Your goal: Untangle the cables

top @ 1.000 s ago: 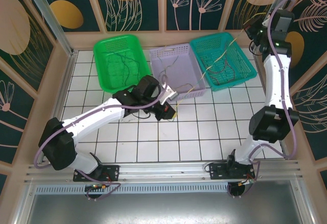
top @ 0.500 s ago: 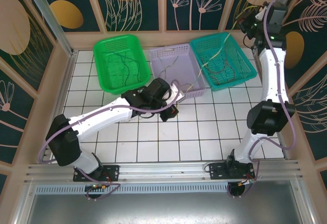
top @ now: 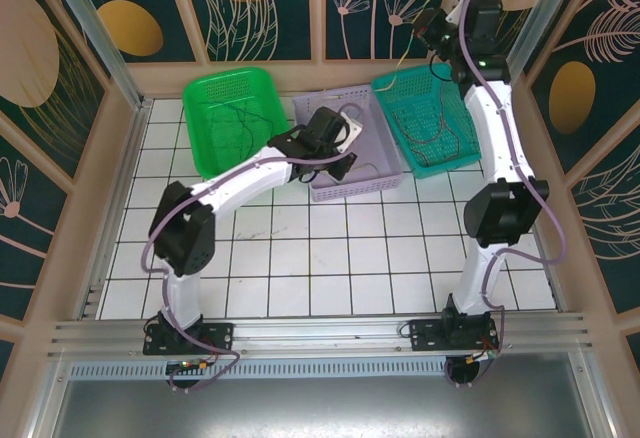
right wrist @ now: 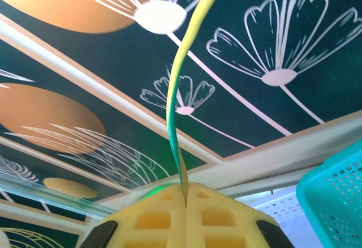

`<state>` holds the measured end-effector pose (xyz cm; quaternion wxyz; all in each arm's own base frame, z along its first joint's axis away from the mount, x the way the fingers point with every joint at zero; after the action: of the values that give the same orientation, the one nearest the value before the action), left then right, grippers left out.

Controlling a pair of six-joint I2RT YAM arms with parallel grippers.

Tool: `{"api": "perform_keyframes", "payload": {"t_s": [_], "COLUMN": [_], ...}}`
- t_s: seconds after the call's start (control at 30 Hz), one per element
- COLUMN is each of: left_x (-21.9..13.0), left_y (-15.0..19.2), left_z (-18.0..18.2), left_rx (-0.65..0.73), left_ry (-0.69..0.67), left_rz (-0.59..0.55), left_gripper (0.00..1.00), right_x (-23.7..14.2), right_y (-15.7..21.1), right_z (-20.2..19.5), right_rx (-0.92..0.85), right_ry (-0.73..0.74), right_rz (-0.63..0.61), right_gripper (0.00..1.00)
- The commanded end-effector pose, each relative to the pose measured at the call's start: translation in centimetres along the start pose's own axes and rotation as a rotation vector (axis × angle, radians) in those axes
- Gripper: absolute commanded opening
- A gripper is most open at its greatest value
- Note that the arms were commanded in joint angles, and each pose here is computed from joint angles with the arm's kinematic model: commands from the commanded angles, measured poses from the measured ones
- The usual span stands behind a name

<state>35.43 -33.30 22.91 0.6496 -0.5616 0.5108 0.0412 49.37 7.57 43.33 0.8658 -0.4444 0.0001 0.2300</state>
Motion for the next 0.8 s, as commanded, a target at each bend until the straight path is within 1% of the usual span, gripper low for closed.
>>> {"api": "perform_keyframes", "payload": {"t_s": [0.0, 0.1, 0.17, 0.23, 0.27, 0.33, 0.43, 0.6, 0.7, 0.77], "left_x": [2.3, 4.7, 6.0, 6.4, 6.2, 5.4, 3.6, -0.3, -2.4, -3.8], "left_y": [-1.8, -2.3, -2.0, -1.9, -1.9, -2.1, -2.5, -3.7, -4.2, -4.6], "left_z": [0.9, 1.5, 1.8, 2.0, 2.1, 1.9, 1.7, 0.8, 0.6, 0.9], "left_rx": [0.012, -0.029, -0.071, -0.105, -0.118, -0.125, -0.131, -0.165, -0.226, -0.286], "left_ry": [-0.033, -0.026, -0.049, -0.069, -0.072, -0.065, -0.061, 0.011, 0.047, 0.036], "left_rz": [-0.068, -0.071, -0.056, -0.051, -0.05, -0.057, -0.082, -0.126, -0.168, -0.195], "left_gripper": [0.0, 0.01, 0.26, 0.44, 0.52, 0.59, 0.61, 0.61, 0.61, 0.61], "right_x": [1.4, 2.7, 3.8, 4.8, 5.2, 6.1, 7.2, 7.7, 7.7, 7.7], "right_y": [0.6, 2.6, 4.8, 6.9, 7.8, 9.3, 11.0, 13.2, 14.6, 15.6], "right_z": [1.0, 1.0, 0.5, 0.1, 0.0, -0.4, -1.2, -2.4, -2.9, -3.3], "right_rx": [-0.053, -0.057, -0.04, -0.029, -0.034, -0.048, -0.061, -0.084, -0.072, -0.028], "right_ry": [-0.003, 0.004, 0.007, 0.005, 0.014, 0.039, 0.089, 0.176, 0.215, 0.247], "right_rz": [-0.012, 0.033, 0.077, 0.116, 0.132, 0.161, 0.202, 0.252, 0.28, 0.312], "right_gripper": [0.0, 0.0, 0.0, 0.0, 0.0, 0.0, 0.0, 0.0, 0.0, 0.0]}}
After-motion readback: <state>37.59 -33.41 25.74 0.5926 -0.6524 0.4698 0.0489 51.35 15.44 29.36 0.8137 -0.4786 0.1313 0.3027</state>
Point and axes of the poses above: each hand's point on the last joint's axis, 136 mm out from that joint toward the fingers, its own x axis out along the fingers, its own z axis along the line the jaws close on, y = z × x, the point moved 9 cm from there along -x, back along the fingers, and after that the axes turned 6 degrees about -x, right-handed, at the moved point
